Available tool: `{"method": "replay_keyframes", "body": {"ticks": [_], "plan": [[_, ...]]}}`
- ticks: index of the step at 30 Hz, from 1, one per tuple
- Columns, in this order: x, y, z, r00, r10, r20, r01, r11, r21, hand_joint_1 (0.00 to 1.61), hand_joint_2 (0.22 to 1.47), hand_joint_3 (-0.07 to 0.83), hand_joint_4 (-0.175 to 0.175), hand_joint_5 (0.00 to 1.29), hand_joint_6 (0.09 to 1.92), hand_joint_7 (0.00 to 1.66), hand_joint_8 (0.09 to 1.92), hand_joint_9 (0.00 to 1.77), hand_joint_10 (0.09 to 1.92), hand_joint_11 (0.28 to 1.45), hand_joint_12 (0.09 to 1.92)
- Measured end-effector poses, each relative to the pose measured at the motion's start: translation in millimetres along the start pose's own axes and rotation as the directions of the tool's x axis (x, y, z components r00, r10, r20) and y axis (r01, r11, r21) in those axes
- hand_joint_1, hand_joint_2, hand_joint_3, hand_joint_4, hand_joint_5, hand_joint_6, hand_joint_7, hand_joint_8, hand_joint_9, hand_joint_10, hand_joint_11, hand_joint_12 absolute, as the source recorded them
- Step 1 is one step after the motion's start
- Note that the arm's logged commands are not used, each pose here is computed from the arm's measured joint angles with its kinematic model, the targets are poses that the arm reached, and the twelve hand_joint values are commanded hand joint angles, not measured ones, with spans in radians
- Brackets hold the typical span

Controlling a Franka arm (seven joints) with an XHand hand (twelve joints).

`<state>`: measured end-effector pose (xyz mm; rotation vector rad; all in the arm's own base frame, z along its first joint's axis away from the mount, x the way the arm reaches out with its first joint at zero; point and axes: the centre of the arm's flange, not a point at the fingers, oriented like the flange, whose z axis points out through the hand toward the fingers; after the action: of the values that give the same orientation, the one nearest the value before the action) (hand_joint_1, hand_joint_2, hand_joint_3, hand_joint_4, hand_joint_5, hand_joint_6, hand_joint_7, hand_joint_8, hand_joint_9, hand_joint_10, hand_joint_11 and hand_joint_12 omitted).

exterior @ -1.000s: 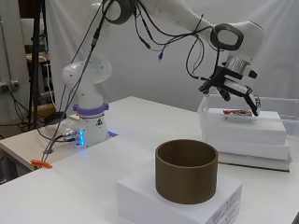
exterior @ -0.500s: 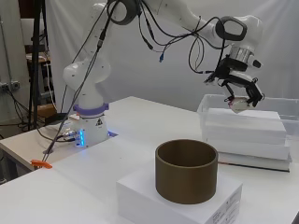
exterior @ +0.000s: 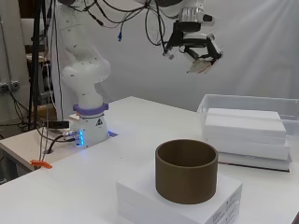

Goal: Teleoperate dual arm-hand system to remove items from a box

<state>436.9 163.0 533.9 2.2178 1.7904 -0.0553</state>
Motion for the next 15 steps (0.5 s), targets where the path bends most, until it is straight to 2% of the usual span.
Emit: {"method": "replay_keyframes", "body": {"ticks": [2,6,8,10,15], "plan": [[-62,-10,2,0.997,0.068,-0.030,-0.068,0.998,-0.008,0.92,1.22,0.000,0.175,0.77,1.30,0.98,1.92,1.28,1.92,1.01,1.88],[-165,12,29,0.988,0.143,-0.051,-0.140,0.989,0.049,0.91,1.24,0.001,0.175,0.75,1.33,0.94,1.80,1.18,1.88,0.88,1.82],[-186,24,41,0.982,0.187,-0.038,-0.183,0.979,0.090,0.91,1.23,-0.002,0.175,0.75,1.32,0.92,1.80,1.14,1.88,0.81,1.80],[-198,41,44,0.975,0.222,-0.018,-0.218,0.969,0.114,0.93,1.22,-0.002,0.175,0.79,1.27,0.96,1.86,1.17,1.91,0.80,1.81],[-243,103,67,0.959,0.284,0.022,-0.284,0.944,0.169,0.96,1.19,-0.002,0.175,0.84,1.21,1.15,1.92,1.41,1.92,1.01,1.91]]}}
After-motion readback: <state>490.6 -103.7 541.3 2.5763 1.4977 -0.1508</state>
